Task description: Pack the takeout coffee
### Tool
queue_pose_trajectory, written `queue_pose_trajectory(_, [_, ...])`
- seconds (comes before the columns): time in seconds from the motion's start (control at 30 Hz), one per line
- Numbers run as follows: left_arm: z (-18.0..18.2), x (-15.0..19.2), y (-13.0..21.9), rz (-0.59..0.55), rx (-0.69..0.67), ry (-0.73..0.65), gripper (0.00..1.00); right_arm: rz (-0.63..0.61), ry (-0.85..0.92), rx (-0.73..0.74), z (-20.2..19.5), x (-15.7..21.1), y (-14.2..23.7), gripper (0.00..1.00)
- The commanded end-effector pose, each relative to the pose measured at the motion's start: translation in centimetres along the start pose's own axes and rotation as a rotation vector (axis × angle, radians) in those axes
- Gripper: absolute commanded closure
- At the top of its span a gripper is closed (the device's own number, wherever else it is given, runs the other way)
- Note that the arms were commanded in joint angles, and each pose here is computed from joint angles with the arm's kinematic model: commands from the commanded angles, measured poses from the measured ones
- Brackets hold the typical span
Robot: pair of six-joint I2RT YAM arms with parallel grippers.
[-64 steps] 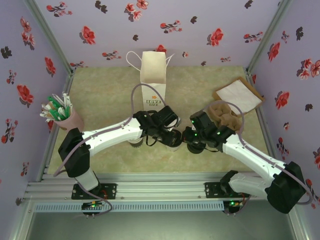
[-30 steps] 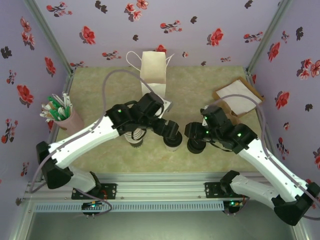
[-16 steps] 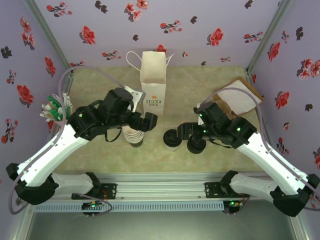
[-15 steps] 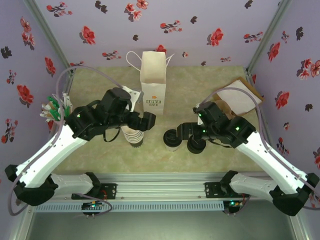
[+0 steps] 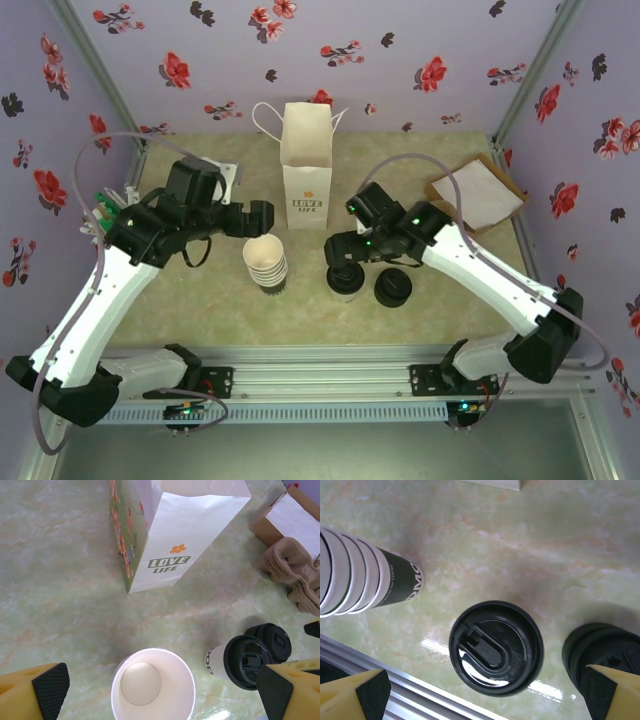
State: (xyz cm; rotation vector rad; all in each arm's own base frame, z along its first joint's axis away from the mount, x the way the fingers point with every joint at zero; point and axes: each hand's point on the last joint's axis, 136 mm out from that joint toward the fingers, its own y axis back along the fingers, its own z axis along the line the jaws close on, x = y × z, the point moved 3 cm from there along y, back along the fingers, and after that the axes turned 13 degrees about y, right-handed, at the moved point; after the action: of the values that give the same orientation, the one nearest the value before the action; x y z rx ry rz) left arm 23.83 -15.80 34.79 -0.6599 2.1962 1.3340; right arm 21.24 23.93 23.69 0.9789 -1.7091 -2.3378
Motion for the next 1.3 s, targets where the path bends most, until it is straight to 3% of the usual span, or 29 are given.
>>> queue_pose_trajectory(0.0, [0.2, 0.2, -0.9, 0.031, 0.029, -0.013, 0.01, 0.012, 0.089, 0.029, 0.6, -0.5, -0.3, 0.01])
queue_pose_trajectory(0.5, [2.6, 0.3, -3.3, 0.025, 0.028, 0.099, 0.01, 0.165, 0.041, 0.075, -0.6, 2.3, -4.1, 0.01])
queue_pose_trajectory(0.8, [2.4, 0.3, -3.9, 0.048, 0.036, 0.096, 0.01, 0.134, -0.05, -0.101, -0.1, 2.0, -6.6, 0.01])
queue_pose_trajectory(1.27, [2.5, 0.8, -4.4, 0.07, 0.042, 0.1, 0.01, 0.16, -0.106, -0.211, 0.3, 2.7, -8.6, 0.01])
